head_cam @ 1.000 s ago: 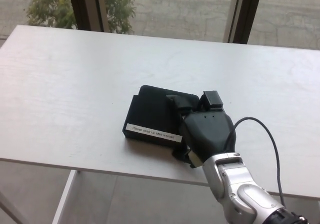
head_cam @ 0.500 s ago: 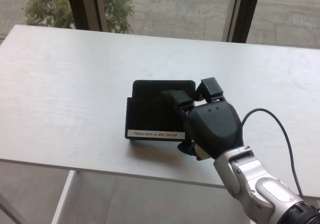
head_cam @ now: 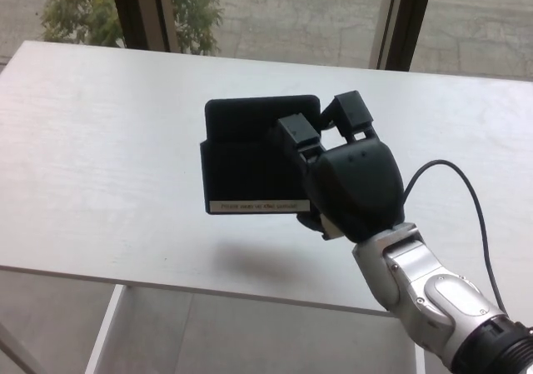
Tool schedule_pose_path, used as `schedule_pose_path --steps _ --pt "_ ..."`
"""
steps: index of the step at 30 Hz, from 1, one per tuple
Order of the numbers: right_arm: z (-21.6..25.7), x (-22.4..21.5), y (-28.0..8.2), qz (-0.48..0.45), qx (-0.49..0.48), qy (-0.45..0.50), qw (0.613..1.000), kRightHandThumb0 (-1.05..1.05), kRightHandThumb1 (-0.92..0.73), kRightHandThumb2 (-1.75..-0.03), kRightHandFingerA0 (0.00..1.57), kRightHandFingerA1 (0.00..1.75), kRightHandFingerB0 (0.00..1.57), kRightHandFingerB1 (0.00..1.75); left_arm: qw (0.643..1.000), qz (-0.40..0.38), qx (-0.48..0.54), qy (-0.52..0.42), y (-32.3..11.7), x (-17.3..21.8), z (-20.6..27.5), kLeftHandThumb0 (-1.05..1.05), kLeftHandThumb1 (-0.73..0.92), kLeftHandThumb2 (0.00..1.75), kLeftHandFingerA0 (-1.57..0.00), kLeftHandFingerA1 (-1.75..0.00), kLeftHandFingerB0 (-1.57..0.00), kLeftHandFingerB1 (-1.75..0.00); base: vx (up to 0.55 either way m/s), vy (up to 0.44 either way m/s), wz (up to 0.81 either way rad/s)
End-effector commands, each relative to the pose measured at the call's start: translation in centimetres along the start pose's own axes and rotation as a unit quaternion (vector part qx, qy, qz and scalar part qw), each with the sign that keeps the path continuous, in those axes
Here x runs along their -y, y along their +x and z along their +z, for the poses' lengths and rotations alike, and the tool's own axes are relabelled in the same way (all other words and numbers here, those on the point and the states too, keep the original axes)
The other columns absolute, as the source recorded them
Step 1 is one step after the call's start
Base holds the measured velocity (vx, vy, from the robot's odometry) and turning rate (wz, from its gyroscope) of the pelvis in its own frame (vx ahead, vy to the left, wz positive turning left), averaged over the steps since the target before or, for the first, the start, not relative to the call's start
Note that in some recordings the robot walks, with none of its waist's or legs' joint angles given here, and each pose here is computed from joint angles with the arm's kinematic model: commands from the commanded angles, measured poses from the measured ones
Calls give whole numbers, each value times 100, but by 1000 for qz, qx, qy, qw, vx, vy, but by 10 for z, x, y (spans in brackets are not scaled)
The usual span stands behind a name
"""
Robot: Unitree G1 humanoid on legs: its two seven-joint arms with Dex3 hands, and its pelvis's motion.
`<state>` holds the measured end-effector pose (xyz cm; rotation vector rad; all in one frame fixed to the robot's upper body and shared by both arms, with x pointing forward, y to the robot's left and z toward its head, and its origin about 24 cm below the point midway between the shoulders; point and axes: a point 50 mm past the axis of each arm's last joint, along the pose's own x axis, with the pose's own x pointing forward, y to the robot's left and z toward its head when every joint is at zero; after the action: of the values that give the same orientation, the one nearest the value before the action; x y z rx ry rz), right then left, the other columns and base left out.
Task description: The robot uses its right hand to pick up the magnetic container kept in the middle of the desk and turn leftwards and walk towards the whiteboard and extend the right arm to stick the container on it
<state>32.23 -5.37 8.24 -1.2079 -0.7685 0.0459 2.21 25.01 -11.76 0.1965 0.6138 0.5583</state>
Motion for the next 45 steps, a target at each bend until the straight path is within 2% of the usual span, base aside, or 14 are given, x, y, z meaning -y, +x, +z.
schedule_pose_path --steps 1,7,8,9,21,22,23,26,28,34,39,40,43,45 --pt "2 13 9 -70 27 7 997 -14 -51 -88 86 175 60 172 998 13 57 2 -2 -8 9 10 59 115 -99 -99 -89 -94 0 0 0" --pt "4 20 15 -96 59 1 994 -22 -60 -73 86 171 67 159 998 17 57 -4 -2 -9 9 12 61 111 -102 -102 -88 -94 0 0 0" --pt "5 25 19 -109 69 -2 992 -24 -51 -77 95 147 69 134 998 17 58 2 -3 -9 10 15 61 109 -100 -100 -88 -94 0 0 0" --pt "6 29 22 -122 78 1 989 -17 -49 -96 84 169 74 165 998 17 61 7 -4 -8 10 16 61 108 -100 -99 -89 -94 0 0 0" --pt "7 40 30 -154 113 -8 981 -19 -48 -86 94 128 69 161 998 18 63 6 -2 -9 8 16 61 112 -103 -102 -91 -95 0 0 0" --pt "8 45 33 -163 119 -10 979 -26 -51 -79 96 98 82 105 998 18 59 2 -1 -9 7 14 62 109 -102 -102 -90 -94 0 0 0" --pt "8 49 36 -170 123 -12 978 -23 -49 -86 96 108 74 129 998 16 56 3 -1 -9 7 9 60 114 -102 -102 -92 -95 0 0 0" --pt "9 50 36 -172 124 -13 977 -23 -49 -86 96 108 74 129 998 15 56 4 -2 -9 7 9 60 114 -102 -102 -92 -95 0 0 0" --pt "17 58 42 -202 142 -7 969 -24 -49 -103 90 165 72 157 998 20 64 6 -5 -7 8 9 60 114 -101 -101 -91 -95 0 0 0" --pt "22 61 41 -216 154 1 964 -21 -45 -106 97 154 68 168 998 18 67 13 -4 -6 8 11 60 115 -101 -101 -92 -95 0 0 16" --pt "28 65 36 -225 170 5 959 -18 -45 -107 87 173 66 160 998 15 67 -2 -4 -8 8 15 60 111 -102 -102 -91 -95 0 0 14" --pt "29 66 31 -227 173 5 958 -25 -52 -91 94 148 71 144 998 17 68 3 -5 -8 7 12 59 114 -99 -101 -93 -96 0 0 0" --pt "31 68 23 -230 179 4 956 -25 -52 -91 94 148 71 144 997 19 70 10 -6 -8 7 12 59 114 -99 -101 -93 -96 26 147 25" --pt "31 67 16 -228 180 4 957 -24 -51 -96 93 171 69 154 997 15 69 9 -6 -8 7 13 59 114 -98 -100 -93 -97 39 185 37"
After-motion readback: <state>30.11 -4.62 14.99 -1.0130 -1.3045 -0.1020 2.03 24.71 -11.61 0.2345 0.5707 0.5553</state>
